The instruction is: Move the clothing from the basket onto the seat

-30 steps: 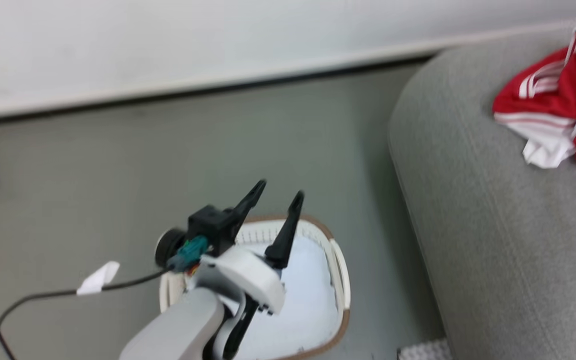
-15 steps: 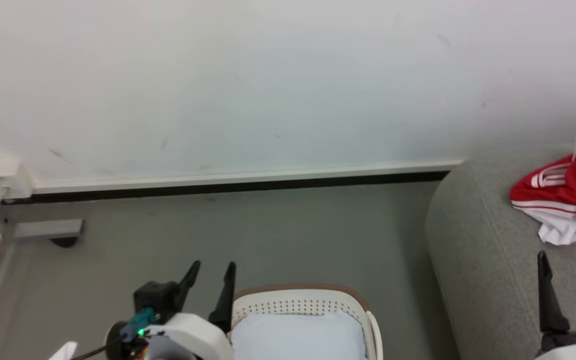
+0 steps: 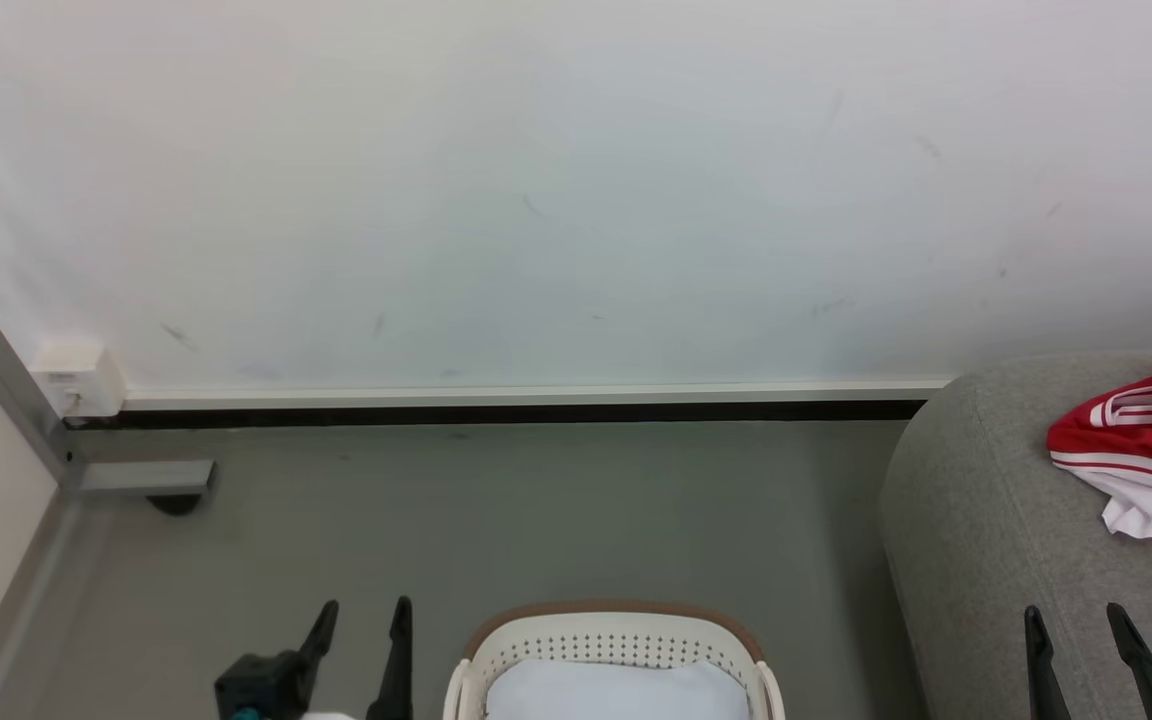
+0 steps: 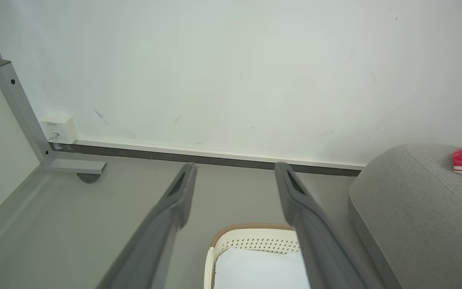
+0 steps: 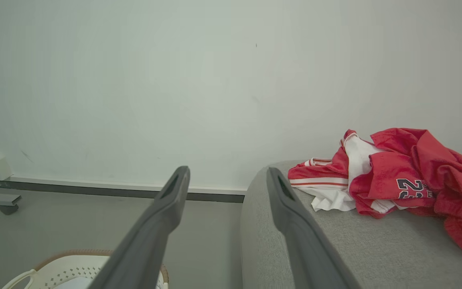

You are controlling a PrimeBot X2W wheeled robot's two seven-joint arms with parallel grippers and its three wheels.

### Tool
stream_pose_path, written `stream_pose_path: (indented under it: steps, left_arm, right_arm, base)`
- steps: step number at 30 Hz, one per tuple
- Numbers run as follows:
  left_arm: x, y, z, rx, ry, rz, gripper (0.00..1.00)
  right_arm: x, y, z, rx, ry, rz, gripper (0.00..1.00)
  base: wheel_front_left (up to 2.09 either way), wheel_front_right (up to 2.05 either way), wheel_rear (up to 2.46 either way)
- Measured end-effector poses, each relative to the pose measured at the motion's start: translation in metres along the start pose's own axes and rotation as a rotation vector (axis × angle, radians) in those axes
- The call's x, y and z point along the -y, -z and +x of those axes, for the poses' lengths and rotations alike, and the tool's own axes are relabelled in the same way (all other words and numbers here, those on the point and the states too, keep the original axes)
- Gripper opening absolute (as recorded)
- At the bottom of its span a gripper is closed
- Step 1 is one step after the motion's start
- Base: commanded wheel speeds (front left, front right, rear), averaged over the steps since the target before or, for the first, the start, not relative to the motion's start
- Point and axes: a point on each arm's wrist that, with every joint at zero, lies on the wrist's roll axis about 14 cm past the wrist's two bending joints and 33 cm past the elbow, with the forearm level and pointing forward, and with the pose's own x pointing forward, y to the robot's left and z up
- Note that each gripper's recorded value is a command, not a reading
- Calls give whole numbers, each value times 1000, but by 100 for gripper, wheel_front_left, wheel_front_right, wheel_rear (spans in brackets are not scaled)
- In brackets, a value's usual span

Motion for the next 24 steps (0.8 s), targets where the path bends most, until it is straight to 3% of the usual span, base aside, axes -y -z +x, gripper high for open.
stream_pose_path:
  steps: [22, 23, 24]
  left_arm:
    - [-4, 4, -4, 15, -20, 18, 100]
    - [-4, 4, -4, 18, -19, 23, 0]
    - [-4, 6, -5, 10, -21, 22, 0]
  right_arm:
    - [-5, 16, 3, -52, -9, 9, 100]
    - [-6, 17, 3, -54, -11, 9, 0]
    - [-6, 20, 1, -64, -10, 11, 0]
  base:
    - [0, 0, 0]
    - [0, 0, 0]
    - [0, 0, 0]
